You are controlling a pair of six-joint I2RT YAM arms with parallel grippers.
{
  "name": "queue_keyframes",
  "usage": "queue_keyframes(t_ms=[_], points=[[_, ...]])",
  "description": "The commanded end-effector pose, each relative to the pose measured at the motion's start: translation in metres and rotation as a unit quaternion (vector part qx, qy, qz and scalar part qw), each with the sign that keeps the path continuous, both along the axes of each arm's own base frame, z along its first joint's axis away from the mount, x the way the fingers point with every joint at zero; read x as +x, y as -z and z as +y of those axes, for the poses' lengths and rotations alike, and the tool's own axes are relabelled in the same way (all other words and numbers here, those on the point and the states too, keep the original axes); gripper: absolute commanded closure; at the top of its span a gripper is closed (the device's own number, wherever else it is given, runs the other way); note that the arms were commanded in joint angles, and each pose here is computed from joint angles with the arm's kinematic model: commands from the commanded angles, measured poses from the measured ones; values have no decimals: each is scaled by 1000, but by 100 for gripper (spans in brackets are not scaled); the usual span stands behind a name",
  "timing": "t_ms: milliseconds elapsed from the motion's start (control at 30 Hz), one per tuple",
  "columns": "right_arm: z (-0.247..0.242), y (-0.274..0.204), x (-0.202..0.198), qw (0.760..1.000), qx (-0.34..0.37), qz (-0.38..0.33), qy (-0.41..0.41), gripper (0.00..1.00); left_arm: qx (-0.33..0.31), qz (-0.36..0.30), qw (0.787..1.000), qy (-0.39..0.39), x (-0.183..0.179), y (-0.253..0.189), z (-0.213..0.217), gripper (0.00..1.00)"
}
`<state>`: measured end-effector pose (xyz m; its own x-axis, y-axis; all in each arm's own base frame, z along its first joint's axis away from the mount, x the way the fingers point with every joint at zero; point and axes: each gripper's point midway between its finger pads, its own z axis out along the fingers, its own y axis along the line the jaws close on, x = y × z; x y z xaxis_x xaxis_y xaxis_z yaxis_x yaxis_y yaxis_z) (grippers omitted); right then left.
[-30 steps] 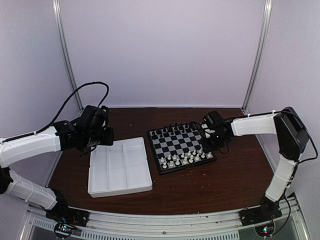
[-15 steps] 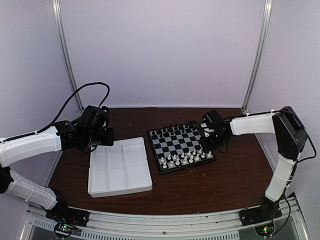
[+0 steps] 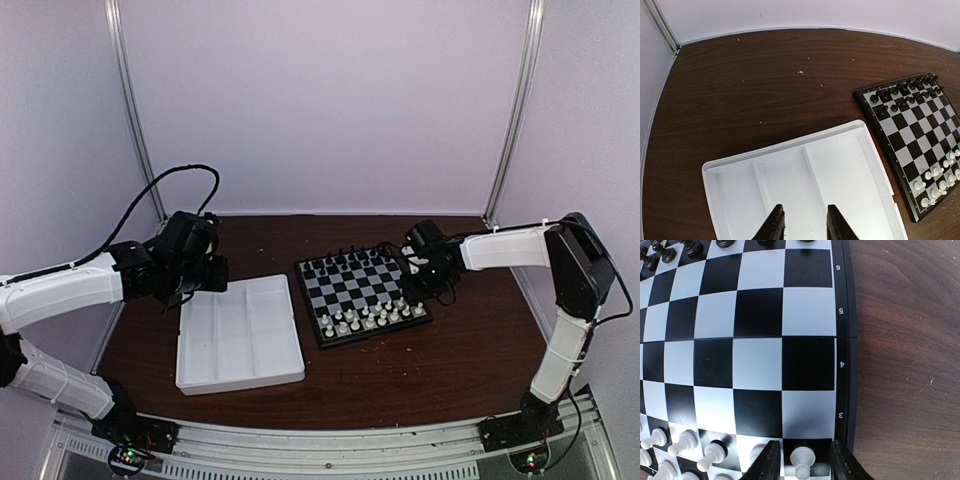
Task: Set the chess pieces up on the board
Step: Place the chess piece on the chessboard.
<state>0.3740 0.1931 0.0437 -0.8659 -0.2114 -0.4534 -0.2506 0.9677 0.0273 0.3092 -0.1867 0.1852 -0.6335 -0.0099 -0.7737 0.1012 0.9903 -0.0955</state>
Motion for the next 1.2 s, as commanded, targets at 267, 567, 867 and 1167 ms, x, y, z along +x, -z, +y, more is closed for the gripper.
queue_keyframes(t_ms=[267, 567, 867, 1167], points=[[-28, -115, 15, 983, 12, -176, 42, 62, 25, -49, 998, -21, 6, -35, 17, 70], [-113, -209, -12, 892, -1, -409, 193, 16, 66, -77, 992, -72, 1, -54, 67, 61], [-139, -197, -17, 877, -108, -424, 200, 0, 114, -135, 979, -98, 1, -61, 92, 3], [-166, -174, -6, 881, -159, -400, 195, 0, 260, -124, 957, -25, 31, -12, 92, 2]])
